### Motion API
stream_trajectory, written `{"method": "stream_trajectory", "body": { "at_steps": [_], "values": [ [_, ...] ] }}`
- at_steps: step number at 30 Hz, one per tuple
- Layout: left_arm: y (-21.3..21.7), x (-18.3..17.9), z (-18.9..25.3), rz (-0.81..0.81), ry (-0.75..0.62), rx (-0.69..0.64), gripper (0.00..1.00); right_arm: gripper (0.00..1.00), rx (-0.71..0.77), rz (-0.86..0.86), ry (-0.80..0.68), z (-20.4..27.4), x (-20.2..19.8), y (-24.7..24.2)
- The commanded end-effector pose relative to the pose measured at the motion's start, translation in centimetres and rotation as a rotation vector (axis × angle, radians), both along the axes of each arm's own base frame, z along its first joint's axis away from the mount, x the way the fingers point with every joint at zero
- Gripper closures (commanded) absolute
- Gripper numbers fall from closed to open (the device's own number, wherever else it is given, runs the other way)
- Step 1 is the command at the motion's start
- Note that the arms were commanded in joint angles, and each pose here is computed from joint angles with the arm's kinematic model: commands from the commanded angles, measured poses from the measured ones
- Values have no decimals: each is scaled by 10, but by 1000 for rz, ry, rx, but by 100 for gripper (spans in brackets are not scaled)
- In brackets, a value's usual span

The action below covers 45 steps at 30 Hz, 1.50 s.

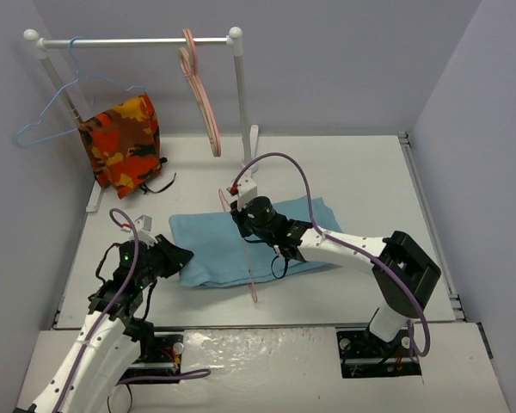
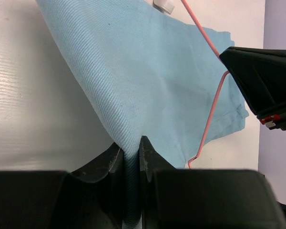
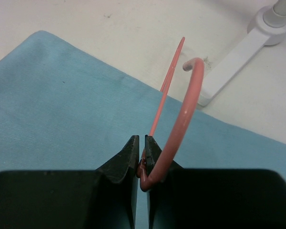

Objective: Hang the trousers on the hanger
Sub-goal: Place trousers on hanger

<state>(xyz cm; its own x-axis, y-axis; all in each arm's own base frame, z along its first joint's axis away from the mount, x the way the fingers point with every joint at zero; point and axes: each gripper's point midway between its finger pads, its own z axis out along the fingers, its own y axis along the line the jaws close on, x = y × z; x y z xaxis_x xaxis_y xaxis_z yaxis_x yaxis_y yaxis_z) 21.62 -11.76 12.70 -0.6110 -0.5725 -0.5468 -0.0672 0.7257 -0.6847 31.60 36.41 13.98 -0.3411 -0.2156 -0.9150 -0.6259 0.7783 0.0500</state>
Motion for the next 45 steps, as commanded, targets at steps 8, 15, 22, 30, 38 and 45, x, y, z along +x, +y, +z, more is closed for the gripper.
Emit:
{"method": "stream_trajectory", "body": {
  "at_steps": [8, 15, 22, 30, 38, 45],
  "values": [
    [1, 11, 57, 4, -204, -15, 100, 100, 51, -121, -83, 55, 12, -18],
    [3, 6, 55, 6, -200, -7, 100, 100, 43, -98, -79, 54, 11, -22],
    [7, 0, 53, 13, -195, 6, 100, 100, 44, -100, -82, 54, 11, -23],
    [5, 0, 47, -1, -174, 15, 100, 100, 40, -75, -82, 54, 7, -23],
    [8, -1, 43, 1, -159, 41, 100, 100, 16, -63, -84, 50, 7, -28],
    [10, 0, 49, 3, -170, 50, 100, 100, 1, -74, -82, 46, 8, -33]
  ]
}}
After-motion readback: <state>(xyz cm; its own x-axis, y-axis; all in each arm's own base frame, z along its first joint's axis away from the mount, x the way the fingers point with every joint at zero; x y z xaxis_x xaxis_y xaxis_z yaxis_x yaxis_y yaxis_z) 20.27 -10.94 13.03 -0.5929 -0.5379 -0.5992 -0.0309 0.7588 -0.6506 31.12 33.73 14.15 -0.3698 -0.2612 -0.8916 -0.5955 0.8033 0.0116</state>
